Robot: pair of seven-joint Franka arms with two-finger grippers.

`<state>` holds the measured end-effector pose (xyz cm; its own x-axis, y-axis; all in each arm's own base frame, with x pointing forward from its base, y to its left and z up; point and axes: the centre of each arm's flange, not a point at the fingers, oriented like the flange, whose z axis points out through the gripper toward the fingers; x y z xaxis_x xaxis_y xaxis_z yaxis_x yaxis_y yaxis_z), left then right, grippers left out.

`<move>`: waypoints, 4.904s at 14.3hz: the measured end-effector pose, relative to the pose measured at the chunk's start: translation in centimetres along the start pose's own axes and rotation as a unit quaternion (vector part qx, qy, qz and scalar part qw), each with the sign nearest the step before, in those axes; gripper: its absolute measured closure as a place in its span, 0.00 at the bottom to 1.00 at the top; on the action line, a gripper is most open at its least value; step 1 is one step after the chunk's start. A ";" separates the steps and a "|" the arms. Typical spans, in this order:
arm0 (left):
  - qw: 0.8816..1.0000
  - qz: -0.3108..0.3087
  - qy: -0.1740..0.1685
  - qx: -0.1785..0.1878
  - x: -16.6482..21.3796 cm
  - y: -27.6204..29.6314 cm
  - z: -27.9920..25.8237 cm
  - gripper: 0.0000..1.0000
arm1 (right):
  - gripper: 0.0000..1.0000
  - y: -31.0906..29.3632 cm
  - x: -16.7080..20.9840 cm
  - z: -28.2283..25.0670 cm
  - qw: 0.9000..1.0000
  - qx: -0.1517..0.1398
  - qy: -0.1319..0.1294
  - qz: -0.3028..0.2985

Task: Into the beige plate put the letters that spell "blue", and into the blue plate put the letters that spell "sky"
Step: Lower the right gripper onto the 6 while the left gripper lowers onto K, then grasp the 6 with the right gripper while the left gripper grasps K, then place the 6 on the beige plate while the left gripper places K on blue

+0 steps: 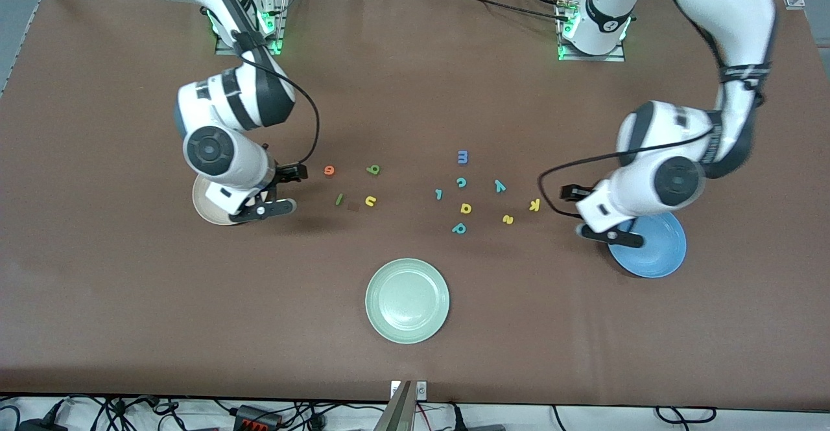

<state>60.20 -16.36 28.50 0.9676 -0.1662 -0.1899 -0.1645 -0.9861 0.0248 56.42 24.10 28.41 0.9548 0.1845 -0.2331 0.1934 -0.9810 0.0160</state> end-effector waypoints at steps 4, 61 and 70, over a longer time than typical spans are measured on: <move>1.000 -0.007 0.031 -0.001 -1.4 1.5 6.1 0.00 | 0.00 -2.5 -1.5 6.3 0.999 0.004 0.007 0.032; 0.997 0.050 0.058 0.001 3.2 9.3 9.0 0.00 | 0.26 17.0 2.5 1.9 0.993 0.007 0.019 0.114; 0.997 0.051 0.052 -0.004 3.4 9.4 11.0 0.54 | 0.00 2.1 6.8 3.5 0.977 0.036 0.031 0.209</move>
<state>59.79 -26.11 17.29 0.9606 -0.2649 -0.0839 -0.2618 -0.9640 0.0462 62.53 23.13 23.43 0.9591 -0.2326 -0.1616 -0.2310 -0.9725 0.0287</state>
